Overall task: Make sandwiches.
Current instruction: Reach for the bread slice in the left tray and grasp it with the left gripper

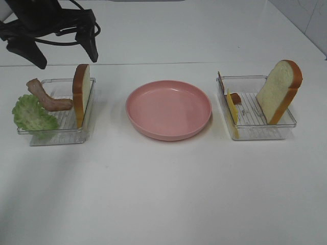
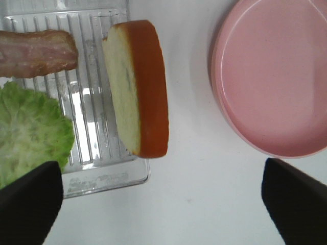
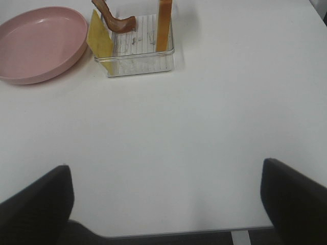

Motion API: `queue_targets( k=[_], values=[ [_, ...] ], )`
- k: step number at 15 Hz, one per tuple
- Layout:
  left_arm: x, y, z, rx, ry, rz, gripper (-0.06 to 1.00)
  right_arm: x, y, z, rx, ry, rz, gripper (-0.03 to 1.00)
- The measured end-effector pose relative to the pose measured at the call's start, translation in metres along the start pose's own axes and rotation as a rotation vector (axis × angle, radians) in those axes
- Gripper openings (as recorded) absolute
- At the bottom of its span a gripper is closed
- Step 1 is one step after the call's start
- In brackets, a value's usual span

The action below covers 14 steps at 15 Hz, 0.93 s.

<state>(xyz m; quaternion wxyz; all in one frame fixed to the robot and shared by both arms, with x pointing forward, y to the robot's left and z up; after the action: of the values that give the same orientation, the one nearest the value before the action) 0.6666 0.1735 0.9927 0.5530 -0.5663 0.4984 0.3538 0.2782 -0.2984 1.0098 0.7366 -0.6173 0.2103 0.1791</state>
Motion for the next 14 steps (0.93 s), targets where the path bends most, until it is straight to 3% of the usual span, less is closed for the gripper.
queue_targets(
  k=[4,10,11,14],
  values=[
    [0.05,-0.017,0.004,-0.005,-0.016,0.066,0.98,0.0,0.0,0.0,0.0,0.0,0.0,0.96],
    [0.09,-0.02,0.013,0.012,-0.059,0.085,0.97,0.0,0.0,0.0,0.0,0.0,0.0,0.96],
    [0.091,-0.02,0.014,0.013,-0.062,0.082,0.95,0.0,0.0,0.0,0.0,0.0,0.0,0.96],
    [0.091,-0.021,0.014,0.013,-0.062,0.081,0.65,0.0,0.0,0.0,0.0,0.0,0.0,0.96]
  ],
)
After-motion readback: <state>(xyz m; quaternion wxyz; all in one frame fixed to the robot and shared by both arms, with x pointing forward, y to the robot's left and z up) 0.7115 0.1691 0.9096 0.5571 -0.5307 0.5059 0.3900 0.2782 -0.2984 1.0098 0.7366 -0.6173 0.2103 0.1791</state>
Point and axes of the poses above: a point on each arm's last joint axis where the gripper is mounted, x pointing out along that axis toward the gripper, z along the wrist's bending axis when the last joint is at zero, y = z × x, the point moved 5 cm from there along x, pointing out along that axis toward the gripper, and after that the axes turned 7 degrees about x, right-handed, at the moved point
